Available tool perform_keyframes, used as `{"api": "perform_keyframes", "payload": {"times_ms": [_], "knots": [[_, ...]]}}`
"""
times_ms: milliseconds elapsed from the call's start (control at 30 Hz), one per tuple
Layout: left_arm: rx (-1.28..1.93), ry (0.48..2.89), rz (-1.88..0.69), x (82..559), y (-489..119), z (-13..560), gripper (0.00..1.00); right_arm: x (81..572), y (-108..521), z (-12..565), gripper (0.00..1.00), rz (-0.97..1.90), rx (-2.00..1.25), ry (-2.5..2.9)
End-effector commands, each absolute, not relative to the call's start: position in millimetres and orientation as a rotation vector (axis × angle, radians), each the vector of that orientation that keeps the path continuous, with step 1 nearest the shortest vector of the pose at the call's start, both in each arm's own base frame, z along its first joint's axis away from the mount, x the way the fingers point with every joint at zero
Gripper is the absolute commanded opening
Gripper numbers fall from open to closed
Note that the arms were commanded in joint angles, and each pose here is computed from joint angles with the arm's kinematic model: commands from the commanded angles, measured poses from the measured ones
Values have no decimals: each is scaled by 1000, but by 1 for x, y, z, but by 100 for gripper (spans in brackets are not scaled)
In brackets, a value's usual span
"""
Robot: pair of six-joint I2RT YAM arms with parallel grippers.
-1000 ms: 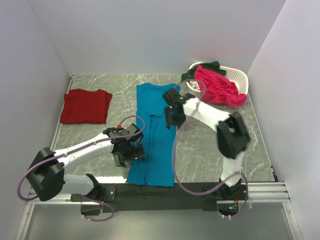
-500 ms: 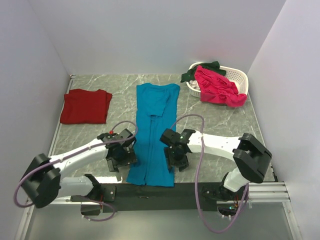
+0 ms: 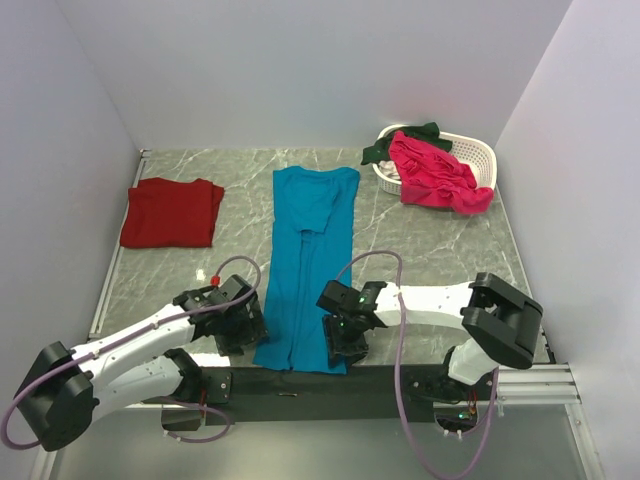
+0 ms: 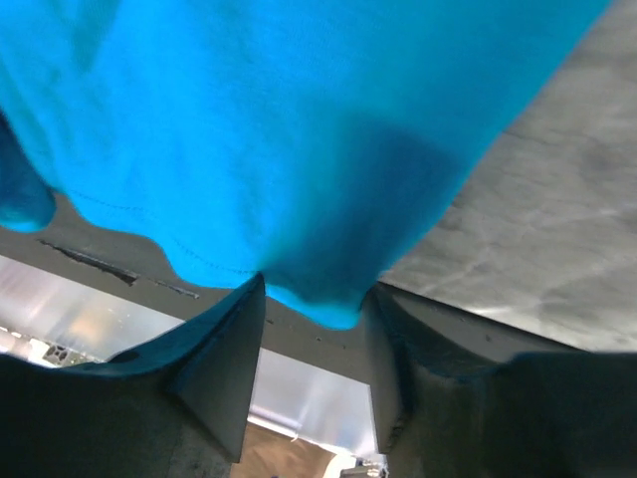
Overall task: Fold and stack the t-shirts
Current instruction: Fold the tshirt
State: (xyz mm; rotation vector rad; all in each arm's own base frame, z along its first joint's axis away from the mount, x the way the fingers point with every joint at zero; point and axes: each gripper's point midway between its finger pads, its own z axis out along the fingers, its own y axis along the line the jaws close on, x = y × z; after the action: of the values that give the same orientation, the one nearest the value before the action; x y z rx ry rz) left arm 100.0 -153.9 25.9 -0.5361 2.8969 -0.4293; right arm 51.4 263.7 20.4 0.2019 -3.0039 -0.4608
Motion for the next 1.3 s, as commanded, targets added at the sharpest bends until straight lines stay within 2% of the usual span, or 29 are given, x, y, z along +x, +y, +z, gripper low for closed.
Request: {"api": "perform_keyframes", "payload": {"times_ms": [0,200,667,767,933,967,1067,1100,1200,1267], "knots": [[-567,2885,-496,100,-161,27,77,44,271,13,49,-495,178,-2975],[-571,2916,-438,93,-157,22,69,33,256,2,44,-404,145,-2950],[-544,2968,-366,75,-146,20,52,33,251,0,44,-358,163,-2952],[-540,2979,-365,74,-147,19,46,32,250,-1,44,-349,164,-2948],[-524,3005,-356,71,-149,15,43,31,248,-3,44,-339,162,-2941],[-522,3007,-357,71,-149,14,36,31,248,-3,42,-337,164,-2942],[-514,3012,-385,70,-152,14,26,31,245,-5,36,-326,169,-2943],[-509,3015,-391,70,-153,13,22,30,244,-4,31,-320,175,-2942],[-488,3028,-414,68,-157,12,17,31,242,-4,23,-298,186,-2948],[-476,3029,-439,68,-161,12,13,32,240,-4,21,-288,198,-2954]]}}
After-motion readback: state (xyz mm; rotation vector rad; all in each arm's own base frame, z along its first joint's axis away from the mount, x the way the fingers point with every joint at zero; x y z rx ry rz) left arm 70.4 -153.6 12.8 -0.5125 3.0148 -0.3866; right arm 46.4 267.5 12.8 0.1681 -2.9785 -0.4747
